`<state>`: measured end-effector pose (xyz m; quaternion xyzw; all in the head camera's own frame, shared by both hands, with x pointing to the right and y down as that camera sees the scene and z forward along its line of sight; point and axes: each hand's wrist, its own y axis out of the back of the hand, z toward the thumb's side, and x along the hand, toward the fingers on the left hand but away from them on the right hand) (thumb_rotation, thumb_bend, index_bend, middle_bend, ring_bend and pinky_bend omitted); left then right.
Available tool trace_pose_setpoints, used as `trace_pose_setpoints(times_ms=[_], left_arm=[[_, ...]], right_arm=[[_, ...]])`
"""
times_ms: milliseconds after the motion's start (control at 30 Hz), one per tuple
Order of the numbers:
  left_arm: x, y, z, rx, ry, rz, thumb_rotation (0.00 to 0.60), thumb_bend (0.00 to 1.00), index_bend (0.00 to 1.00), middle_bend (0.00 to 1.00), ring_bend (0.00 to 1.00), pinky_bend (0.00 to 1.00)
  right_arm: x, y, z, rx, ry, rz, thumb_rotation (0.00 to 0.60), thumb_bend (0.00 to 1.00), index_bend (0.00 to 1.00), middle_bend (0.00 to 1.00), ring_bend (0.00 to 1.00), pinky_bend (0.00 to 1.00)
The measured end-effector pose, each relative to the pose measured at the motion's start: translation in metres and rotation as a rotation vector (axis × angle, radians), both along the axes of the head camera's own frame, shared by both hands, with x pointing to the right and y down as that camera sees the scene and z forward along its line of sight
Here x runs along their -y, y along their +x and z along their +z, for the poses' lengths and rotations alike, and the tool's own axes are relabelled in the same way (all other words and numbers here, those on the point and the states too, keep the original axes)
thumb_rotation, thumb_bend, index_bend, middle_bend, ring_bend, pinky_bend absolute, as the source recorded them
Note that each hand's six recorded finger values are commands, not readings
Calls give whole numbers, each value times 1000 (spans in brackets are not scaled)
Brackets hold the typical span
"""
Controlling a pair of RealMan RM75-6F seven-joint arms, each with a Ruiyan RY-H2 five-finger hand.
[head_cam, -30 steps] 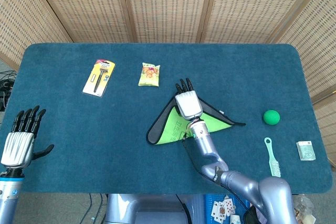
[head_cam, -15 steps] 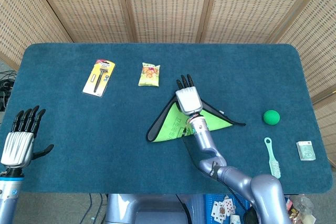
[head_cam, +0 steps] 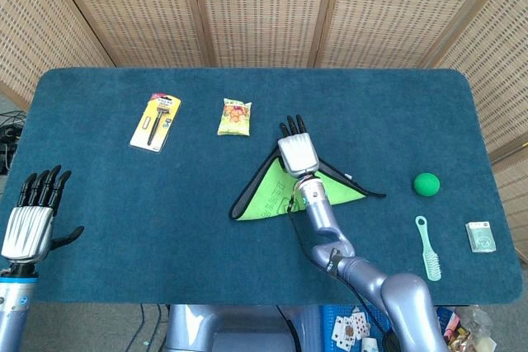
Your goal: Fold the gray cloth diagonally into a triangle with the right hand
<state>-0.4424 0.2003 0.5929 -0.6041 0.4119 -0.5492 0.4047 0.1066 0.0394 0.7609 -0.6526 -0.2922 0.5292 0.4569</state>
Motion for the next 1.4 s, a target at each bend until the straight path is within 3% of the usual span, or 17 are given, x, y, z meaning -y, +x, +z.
trace_pose_setpoints(times_ms=[1400], left_arm=[[2,-3,3,13,-16,-9,600,163,0,0,0,0]], right_arm=[[18,-2,8,-50,-5,17,600,517,649,207,0,0]])
